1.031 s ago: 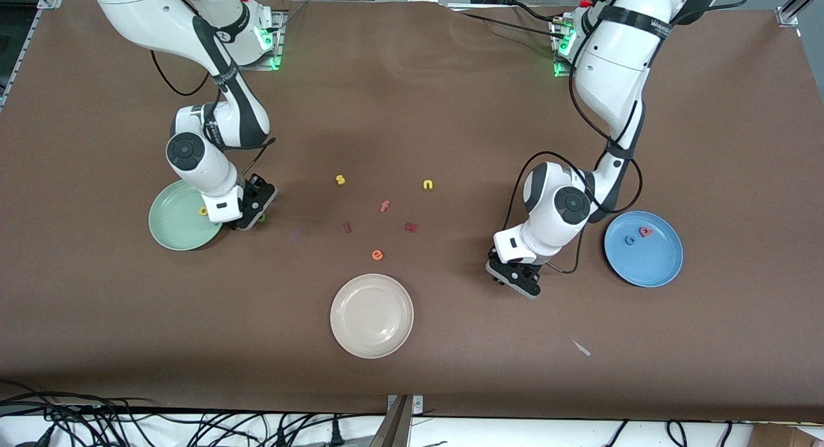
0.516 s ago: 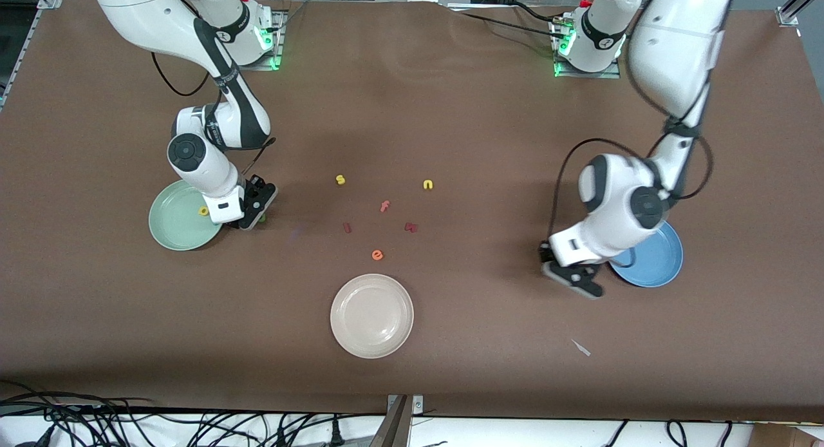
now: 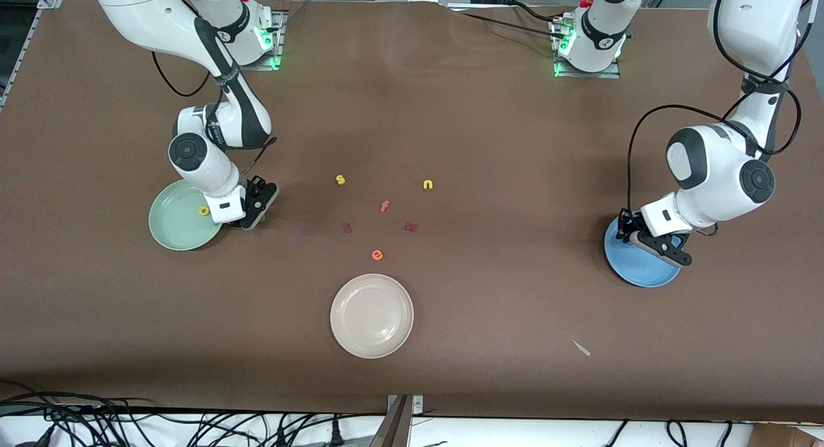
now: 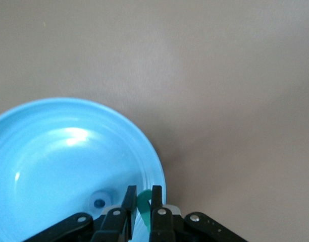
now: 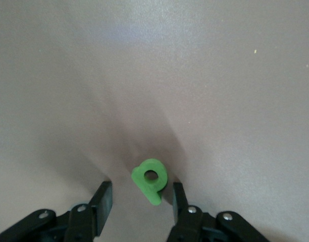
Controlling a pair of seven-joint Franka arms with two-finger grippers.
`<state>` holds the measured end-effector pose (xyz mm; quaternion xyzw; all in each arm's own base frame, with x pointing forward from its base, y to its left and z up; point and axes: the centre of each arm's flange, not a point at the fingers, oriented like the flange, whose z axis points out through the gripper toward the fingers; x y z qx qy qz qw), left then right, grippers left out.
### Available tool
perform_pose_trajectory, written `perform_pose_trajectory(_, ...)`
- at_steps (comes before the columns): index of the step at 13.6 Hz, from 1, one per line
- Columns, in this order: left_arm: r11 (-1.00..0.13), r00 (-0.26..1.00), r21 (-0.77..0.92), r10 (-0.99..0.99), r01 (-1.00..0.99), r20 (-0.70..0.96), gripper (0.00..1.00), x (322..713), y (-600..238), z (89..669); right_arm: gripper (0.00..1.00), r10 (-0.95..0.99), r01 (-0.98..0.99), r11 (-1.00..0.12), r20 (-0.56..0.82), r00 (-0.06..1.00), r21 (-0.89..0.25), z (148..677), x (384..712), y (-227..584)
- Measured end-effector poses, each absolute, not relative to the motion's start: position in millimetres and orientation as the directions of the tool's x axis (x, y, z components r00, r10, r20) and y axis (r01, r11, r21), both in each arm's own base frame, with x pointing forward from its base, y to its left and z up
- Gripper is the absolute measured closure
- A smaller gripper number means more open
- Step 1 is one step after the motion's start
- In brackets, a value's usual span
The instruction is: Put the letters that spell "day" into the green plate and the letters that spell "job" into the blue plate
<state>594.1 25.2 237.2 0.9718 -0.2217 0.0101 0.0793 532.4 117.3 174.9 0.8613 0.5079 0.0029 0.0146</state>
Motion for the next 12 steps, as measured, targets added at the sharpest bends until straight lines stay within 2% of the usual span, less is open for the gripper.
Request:
perform_pose_trajectory(2,-0.886,0.899,0.152,-0.436,-0.438,0.054,0.70,592.9,20.9,235.7,0.48,0.875,0.875,-0.483,-0.009,0.484,0.029,175.5,532.7,117.7)
perform_pose_trajectory(5,-0.883,0.896,0.153,-0.440,-0.443,0.055,0.40,593.1,17.5,235.7,0.51,0.876,0.876,-0.482,-0.007,0.483,0.030,176.0,533.0,118.5)
perform_pose_trajectory(6,-0.884,0.897,0.153,-0.440,-0.443,0.055,0.31,593.1,17.6,235.7,0.57,0.876,0.876,-0.482,-0.005,0.482,0.031,176.8,533.4,119.1)
perform_pose_trajectory(7,-0.884,0.897,0.154,-0.438,-0.441,0.054,0.22,592.7,18.0,235.4,0.57,0.876,0.876,-0.481,-0.005,0.481,0.031,176.8,533.5,119.4)
perform_pose_trajectory(9,-0.891,0.904,0.157,-0.424,-0.426,0.047,0.02,585.9,25.4,235.5,0.73,0.877,0.876,-0.480,-0.003,0.481,0.033,177.9,534.1,120.2)
perform_pose_trajectory(10,-0.896,0.909,0.156,-0.413,-0.415,0.051,0.00,579.6,32.4,241.4,0.73,0.877,0.877,-0.480,-0.003,0.481,0.033,177.9,534.1,120.3)
perform_pose_trajectory(12,-0.907,0.917,0.138,-0.388,-0.398,0.091,0.00,568.1,46.9,275.2,0.87,0.877,0.876,-0.480,-0.002,0.481,0.033,178.1,534.5,120.5)
